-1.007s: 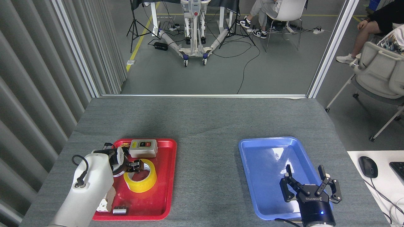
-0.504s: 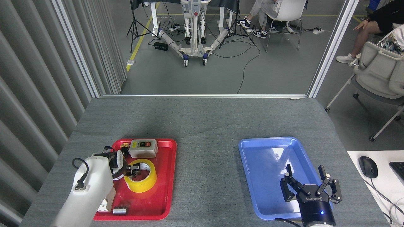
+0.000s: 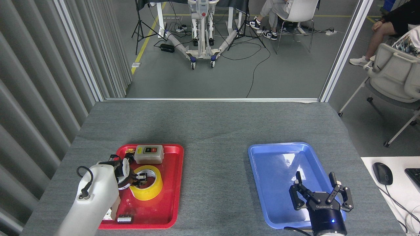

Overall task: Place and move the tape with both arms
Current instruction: 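Lower the left gripper and grasp the yellow tape roll's rim, then lift the tape roll and carry it toward the blue tray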

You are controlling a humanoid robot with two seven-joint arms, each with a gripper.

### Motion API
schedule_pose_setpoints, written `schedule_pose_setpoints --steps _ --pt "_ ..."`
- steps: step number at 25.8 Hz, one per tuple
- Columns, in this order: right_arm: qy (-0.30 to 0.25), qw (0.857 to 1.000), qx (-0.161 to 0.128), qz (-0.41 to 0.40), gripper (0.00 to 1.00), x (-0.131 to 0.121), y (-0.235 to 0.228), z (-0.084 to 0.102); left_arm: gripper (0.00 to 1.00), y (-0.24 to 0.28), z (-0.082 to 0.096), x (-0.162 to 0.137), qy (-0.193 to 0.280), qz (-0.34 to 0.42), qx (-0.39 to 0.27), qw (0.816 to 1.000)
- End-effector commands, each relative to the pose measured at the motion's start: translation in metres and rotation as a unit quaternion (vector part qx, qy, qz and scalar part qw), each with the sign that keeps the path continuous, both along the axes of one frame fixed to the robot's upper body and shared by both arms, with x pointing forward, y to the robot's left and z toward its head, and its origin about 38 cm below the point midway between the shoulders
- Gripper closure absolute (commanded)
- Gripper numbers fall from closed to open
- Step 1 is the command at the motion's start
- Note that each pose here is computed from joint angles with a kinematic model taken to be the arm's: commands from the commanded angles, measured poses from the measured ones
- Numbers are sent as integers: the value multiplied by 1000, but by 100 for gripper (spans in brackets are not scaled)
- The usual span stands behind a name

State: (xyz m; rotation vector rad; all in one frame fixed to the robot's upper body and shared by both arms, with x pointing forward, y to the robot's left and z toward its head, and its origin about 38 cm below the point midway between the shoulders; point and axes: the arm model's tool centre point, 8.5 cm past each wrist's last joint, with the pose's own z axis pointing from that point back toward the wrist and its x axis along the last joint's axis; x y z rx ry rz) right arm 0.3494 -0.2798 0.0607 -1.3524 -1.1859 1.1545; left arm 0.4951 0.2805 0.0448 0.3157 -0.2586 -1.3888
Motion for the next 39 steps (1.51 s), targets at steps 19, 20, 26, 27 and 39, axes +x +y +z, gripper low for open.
schedule_pose_setpoints --steps 19,20,26,27,39 --pt "6 1000 0 2 0 -4 1 -4 100 -22 35 -23 126 -10 -272 954" --pt "6 1000 -1 2 0 -4 1 -4 100 -28 39 -23 126 -17 -295 947" --pt "7 1000 0 1 0 -4 1 -5 100 -53 44 -33 126 -23 -351 928" --pt "7 1000 0 1 0 -4 1 -5 100 -58 43 -35 130 -19 -363 922" --pt "9 1000 -1 0 0 -6 -1 -6 100 -129 63 -42 189 114 -549 806"
